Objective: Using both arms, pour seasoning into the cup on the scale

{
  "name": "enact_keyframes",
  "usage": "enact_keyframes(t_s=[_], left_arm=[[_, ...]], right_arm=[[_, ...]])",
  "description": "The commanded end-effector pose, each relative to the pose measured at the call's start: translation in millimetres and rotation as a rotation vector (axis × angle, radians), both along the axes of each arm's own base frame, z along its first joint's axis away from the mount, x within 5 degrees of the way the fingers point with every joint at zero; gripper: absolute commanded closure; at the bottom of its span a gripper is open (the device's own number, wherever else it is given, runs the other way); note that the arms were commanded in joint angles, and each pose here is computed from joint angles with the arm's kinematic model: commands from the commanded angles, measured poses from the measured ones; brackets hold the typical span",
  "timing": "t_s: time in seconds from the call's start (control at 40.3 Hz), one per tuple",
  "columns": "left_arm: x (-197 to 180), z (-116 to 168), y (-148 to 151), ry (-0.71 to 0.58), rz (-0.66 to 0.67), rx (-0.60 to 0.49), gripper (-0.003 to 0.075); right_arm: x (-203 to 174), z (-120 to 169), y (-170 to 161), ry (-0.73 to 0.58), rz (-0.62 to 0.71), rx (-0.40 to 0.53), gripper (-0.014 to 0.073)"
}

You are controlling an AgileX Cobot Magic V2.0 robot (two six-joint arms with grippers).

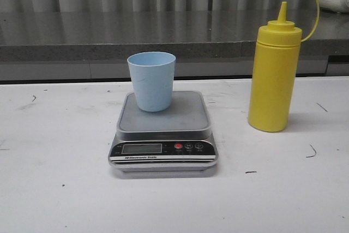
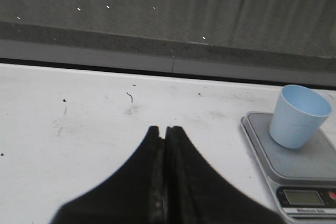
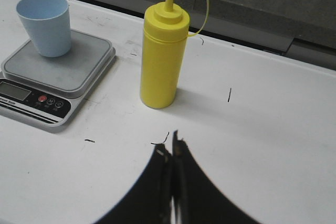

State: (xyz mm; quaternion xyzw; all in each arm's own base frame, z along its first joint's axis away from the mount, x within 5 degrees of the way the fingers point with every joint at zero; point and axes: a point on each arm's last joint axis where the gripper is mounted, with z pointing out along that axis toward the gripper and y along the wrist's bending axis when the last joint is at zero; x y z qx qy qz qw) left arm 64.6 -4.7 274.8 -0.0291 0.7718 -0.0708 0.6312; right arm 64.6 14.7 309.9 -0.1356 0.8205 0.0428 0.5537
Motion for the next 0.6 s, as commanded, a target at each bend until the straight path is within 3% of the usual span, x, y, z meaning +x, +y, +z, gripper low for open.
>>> enact_keyframes(t_s=[0.0,0.298,0.571], left_arm=[[-4,0,2,-0.188,0.036,-0.026,0.074],[-10,-48,5,-0.318,0.075,-0.027,0.074],[-11,-61,5,-0.368,0.076,-0.029,0.074]], right_arm=[[1,18,0,-0.111,0.008,0.003,0.0712],[1,18,0,-0.111,0.008,0.003,0.0712],[1,18,0,-0.111,0.008,0.003,0.0712]])
